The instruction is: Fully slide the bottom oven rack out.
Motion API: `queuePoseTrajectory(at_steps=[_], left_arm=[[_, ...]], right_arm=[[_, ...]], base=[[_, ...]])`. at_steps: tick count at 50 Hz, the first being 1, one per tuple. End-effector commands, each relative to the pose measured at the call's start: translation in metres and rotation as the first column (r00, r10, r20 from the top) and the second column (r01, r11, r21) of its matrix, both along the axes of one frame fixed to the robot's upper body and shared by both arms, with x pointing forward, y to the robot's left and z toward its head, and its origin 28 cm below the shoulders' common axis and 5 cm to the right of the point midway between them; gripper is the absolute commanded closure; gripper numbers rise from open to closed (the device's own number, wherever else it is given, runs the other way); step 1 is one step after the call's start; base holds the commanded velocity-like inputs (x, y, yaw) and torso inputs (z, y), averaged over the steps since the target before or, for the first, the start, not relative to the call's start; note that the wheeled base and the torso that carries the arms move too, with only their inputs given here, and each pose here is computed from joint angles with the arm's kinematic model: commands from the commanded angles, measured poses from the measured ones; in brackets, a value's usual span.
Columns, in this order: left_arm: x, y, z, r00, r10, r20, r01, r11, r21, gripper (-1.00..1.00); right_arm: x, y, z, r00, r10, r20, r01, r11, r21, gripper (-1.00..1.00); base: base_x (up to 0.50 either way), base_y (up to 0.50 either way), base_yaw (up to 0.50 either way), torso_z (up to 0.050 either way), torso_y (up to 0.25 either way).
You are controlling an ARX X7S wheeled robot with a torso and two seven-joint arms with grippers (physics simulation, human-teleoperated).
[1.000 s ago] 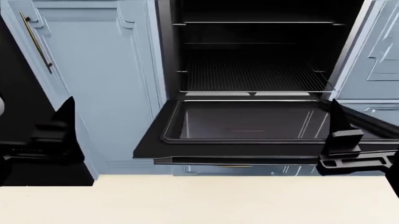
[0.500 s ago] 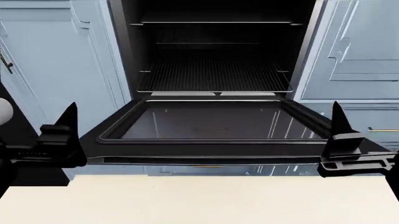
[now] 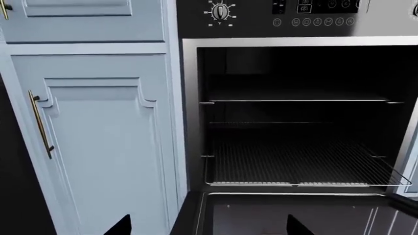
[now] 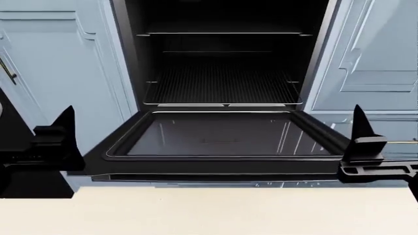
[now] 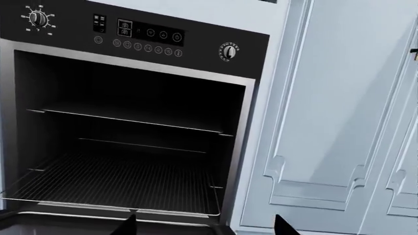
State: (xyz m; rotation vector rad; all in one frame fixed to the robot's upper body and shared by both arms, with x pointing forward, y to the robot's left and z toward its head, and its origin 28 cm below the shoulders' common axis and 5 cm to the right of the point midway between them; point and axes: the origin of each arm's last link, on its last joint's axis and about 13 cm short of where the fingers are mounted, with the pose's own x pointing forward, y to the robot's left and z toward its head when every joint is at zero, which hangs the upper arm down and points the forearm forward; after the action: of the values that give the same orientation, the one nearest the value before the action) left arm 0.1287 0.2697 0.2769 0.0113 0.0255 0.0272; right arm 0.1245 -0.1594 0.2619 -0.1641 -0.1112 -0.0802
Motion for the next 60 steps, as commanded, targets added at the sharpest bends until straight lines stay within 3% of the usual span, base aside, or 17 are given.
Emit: queuePoseTrajectory(at_steps=[1, 16, 36, 55, 60], left_arm=[[0.0006, 0.0001, 0.0013, 1.000, 0.004, -0.004, -0.004, 1.000, 0.000, -1.00], [0.0014, 0.0006, 0.0009, 1.000, 0.011, 0.003, -0.011, 1.000, 0.002, -1.00], [0.0014, 0.0011, 0.0021, 1.000, 0.007, 0.004, -0.007, 1.000, -0.012, -1.00], [0.0013, 0.0017, 0.0044, 1.000, 0.020, 0.007, -0.020, 1.000, -0.011, -1.00], [0.0014, 0.0029, 0.0068, 0.999, 0.047, 0.018, -0.047, 0.999, -0.001, -1.00]], right_arm=[[-0.0006, -0.0004, 0.0013, 1.000, -0.002, 0.004, 0.002, 1.000, 0.003, -1.00], [-0.0008, 0.0005, 0.0005, 1.000, -0.003, 0.010, 0.003, 1.000, -0.009, -1.00], [-0.0027, -0.0003, 0.0016, 1.000, -0.014, 0.012, 0.014, 1.000, 0.009, -1.00], [-0.0049, 0.0002, 0.0031, 1.000, 0.004, 0.020, -0.004, 1.000, -0.002, -1.00], [-0.0060, 0.0003, 0.0044, 1.000, 0.018, 0.012, -0.019, 0.999, 0.029, -1.00]], base=[[0.00, 0.00, 0.00, 0.050, 0.018], [0.00, -0.23, 0.00, 0.050, 0.014], [0.00, 0.00, 0.00, 0.050, 0.005], [0.22, 0.00, 0.00, 0.000, 0.000], [0.24, 0.00, 0.00, 0.000, 0.000]])
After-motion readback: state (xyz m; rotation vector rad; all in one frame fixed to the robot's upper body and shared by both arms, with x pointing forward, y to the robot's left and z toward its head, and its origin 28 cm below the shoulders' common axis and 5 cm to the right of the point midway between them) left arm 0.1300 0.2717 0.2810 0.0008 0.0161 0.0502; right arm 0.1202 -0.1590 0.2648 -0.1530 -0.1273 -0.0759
